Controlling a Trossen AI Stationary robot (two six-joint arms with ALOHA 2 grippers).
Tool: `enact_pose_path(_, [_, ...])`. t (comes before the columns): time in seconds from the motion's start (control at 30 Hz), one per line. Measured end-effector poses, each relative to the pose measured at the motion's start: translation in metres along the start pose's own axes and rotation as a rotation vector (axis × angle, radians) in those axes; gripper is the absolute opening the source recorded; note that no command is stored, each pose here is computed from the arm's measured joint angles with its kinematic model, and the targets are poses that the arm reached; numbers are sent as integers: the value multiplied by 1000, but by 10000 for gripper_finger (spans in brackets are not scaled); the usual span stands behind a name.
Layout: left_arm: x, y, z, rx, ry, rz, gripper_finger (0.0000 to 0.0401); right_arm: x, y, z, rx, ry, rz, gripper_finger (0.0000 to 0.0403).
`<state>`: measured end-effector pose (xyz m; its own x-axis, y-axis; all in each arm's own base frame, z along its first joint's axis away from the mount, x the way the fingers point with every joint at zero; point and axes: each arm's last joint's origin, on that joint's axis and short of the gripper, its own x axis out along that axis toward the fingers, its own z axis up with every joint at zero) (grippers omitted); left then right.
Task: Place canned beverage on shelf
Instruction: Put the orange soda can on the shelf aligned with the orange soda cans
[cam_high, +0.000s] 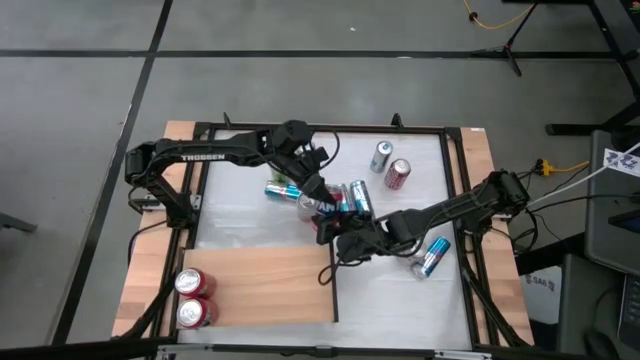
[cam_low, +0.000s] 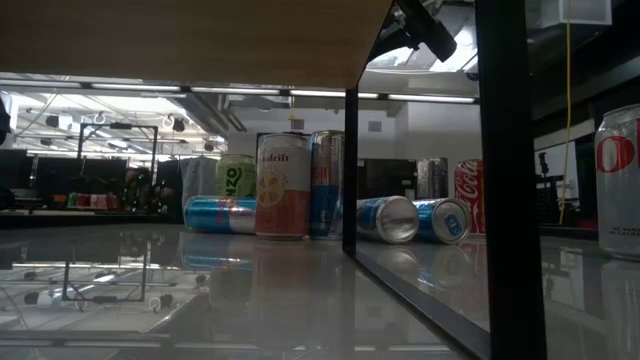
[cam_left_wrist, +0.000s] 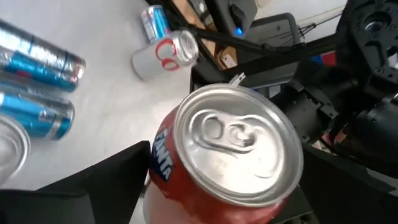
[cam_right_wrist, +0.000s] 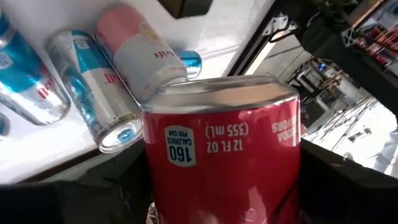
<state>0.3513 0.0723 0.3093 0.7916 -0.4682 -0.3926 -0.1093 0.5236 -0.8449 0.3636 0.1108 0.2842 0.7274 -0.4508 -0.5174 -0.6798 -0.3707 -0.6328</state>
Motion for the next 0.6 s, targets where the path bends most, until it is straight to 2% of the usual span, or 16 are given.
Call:
enact_pose_path(0.3, [2,-1,-4,-51,50,-30,380,0,-2,2,-24,-62,-23,294])
enact_pose_path(0.6, [8,-6,-9,14,61,-28,380,-1,-3,3,-20,-98,-36,294])
